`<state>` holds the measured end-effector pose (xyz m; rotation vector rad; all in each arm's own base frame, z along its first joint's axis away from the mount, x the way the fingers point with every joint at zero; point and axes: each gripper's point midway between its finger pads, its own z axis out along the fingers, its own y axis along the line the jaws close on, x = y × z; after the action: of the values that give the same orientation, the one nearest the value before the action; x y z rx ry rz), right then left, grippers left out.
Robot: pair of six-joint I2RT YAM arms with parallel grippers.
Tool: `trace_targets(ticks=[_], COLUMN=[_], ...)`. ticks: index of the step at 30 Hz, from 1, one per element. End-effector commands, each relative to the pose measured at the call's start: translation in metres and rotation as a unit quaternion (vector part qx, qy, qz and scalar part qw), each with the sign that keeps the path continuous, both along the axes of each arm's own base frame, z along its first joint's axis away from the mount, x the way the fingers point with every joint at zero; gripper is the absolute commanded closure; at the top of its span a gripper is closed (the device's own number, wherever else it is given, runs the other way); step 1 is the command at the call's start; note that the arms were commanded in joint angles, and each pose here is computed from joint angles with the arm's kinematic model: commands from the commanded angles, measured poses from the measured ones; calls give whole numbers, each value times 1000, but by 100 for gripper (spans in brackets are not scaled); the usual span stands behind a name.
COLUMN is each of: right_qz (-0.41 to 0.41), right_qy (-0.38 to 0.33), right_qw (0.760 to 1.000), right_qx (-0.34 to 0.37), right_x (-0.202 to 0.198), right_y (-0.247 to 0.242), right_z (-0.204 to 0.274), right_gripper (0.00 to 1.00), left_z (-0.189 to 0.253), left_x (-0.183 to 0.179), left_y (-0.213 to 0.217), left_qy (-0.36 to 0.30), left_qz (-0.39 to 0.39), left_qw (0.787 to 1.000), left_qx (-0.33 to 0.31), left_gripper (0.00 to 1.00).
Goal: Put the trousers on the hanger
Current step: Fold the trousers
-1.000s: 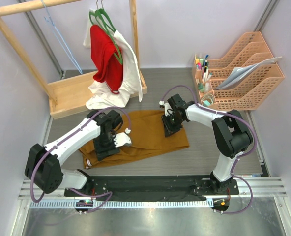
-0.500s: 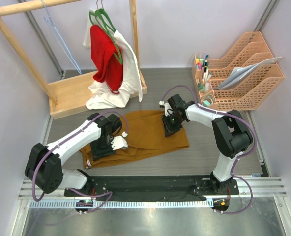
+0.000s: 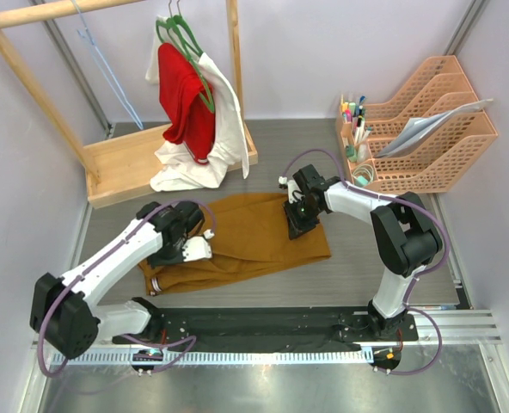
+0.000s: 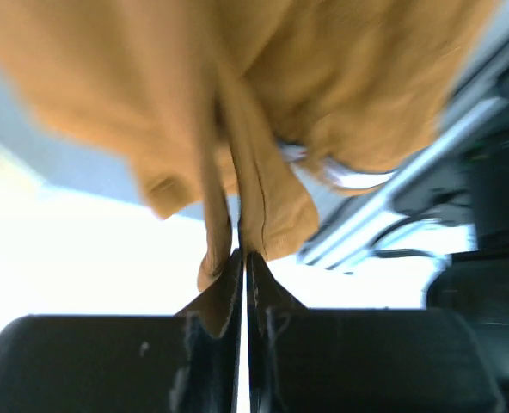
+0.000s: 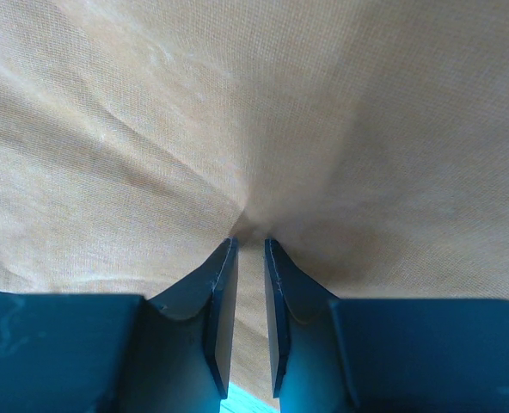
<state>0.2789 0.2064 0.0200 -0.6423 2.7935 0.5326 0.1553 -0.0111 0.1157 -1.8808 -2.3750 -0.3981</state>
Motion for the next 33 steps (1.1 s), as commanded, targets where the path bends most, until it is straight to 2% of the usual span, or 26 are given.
trace_targets(ticks=[1,2,9,12,13,15,16,18,19,21,22,26,27,28,29,31,33], right_qz=[-5,-4,-4,-5,-5,-2,-1,2,3,8,9,12,8,-11,-23,-49,-84], right_qy=[-4,-3,-3,-2,-3,-8,-8,-9,-11,-20,-25,-61,-76,-74,-69,-55,-54], right_qw=[998,998,998,998,998,998,998,999,999,1000,1000,998,996,996,996,996,994], right_qx=[-59,-58,-60,-60,-59,-58,-56,-46,-41,-20,-11,25,36,39,41,54,45], right_x=[-2,-2,-3,-2,-2,-1,-1,-2,-2,-2,0,4,5,8,9,9,17], right_y=[-29,-28,-29,-28,-28,-28,-27,-24,-23,-17,-14,-7,-9,-20,-27,-41,-65], right_z=[-12,-12,-14,-13,-13,-10,-9,-4,-1,12,18,56,70,74,75,75,70], right_gripper=[75,75,74,74,74,74,74,73,73,70,68,56,45,42,40,39,38], left_z=[53,62,83,73,63,52,42,37,38,44,57,77,80,72,67,48,34], left_x=[-30,-26,-19,-32,-40,-49,-56,-60,-59,-53,-41,4,9,15,24,33,50], left_y=[66,74,95,107,111,113,109,99,83,62,48,-6,-17,-26,-41,-56,-77], left_qy=[53,27,-22,-6,15,24,39,38,31,17,-16,-91,-92,-77,-80,-51,-49], left_qz=[-65,-75,-101,-121,-129,-130,-129,-117,-103,-80,-52,5,11,32,41,62,73], left_qw=[983,980,965,959,957,960,965,976,986,995,998,992,989,989,985,985,978], left_qx=[160,181,241,255,259,248,223,178,123,64,30,-91,-115,-122,-149,-156,-187], left_gripper=[100,100,100,100,96,65,38,25,21,21,21,23,24,24,24,27,29])
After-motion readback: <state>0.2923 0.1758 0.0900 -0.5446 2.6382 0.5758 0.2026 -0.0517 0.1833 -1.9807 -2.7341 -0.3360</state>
